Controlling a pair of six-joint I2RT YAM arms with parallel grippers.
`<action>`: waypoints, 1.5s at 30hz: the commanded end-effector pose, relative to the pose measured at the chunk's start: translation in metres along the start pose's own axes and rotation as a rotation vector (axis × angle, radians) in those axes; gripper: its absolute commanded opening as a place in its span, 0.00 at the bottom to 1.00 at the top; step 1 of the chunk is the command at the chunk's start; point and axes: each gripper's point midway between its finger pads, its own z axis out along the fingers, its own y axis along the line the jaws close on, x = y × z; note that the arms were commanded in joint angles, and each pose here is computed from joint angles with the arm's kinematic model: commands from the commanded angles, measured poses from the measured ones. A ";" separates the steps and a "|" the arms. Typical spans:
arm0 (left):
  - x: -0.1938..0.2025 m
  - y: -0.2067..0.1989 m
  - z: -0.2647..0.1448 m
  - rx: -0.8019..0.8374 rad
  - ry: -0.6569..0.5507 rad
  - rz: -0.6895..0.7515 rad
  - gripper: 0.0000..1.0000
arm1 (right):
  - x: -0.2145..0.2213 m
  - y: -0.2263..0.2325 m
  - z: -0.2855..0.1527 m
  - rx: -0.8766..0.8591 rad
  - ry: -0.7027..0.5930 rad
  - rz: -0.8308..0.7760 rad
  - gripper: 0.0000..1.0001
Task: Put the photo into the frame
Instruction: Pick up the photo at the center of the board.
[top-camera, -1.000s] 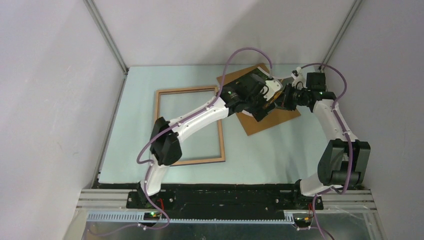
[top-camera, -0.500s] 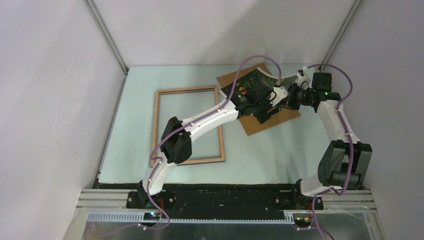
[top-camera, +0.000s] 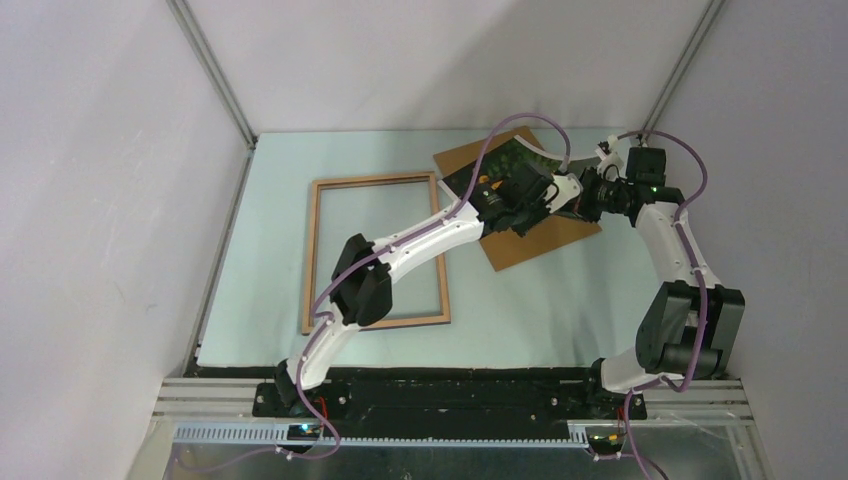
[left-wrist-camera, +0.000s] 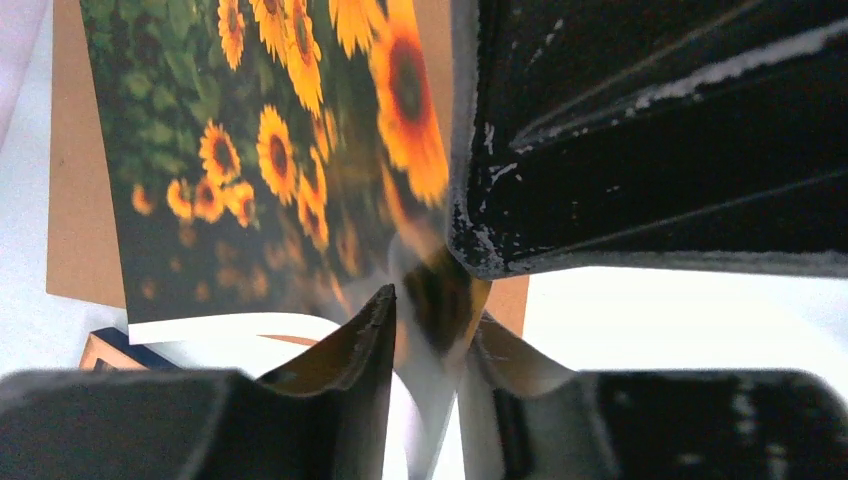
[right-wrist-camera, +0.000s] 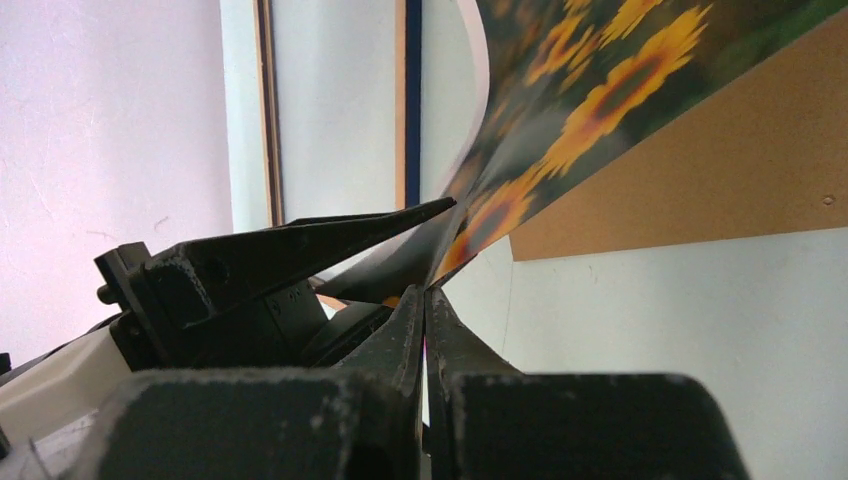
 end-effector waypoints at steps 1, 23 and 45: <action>-0.027 0.005 -0.010 -0.030 -0.068 0.010 0.29 | -0.005 0.018 -0.012 -0.045 -0.037 -0.036 0.00; -0.063 0.003 -0.118 0.079 -0.205 -0.065 0.00 | -0.009 0.030 -0.089 -0.037 -0.193 -0.172 0.74; -0.065 0.042 -0.311 0.163 -0.372 -0.079 0.00 | -0.032 0.083 -0.140 -0.025 -0.439 -0.671 0.78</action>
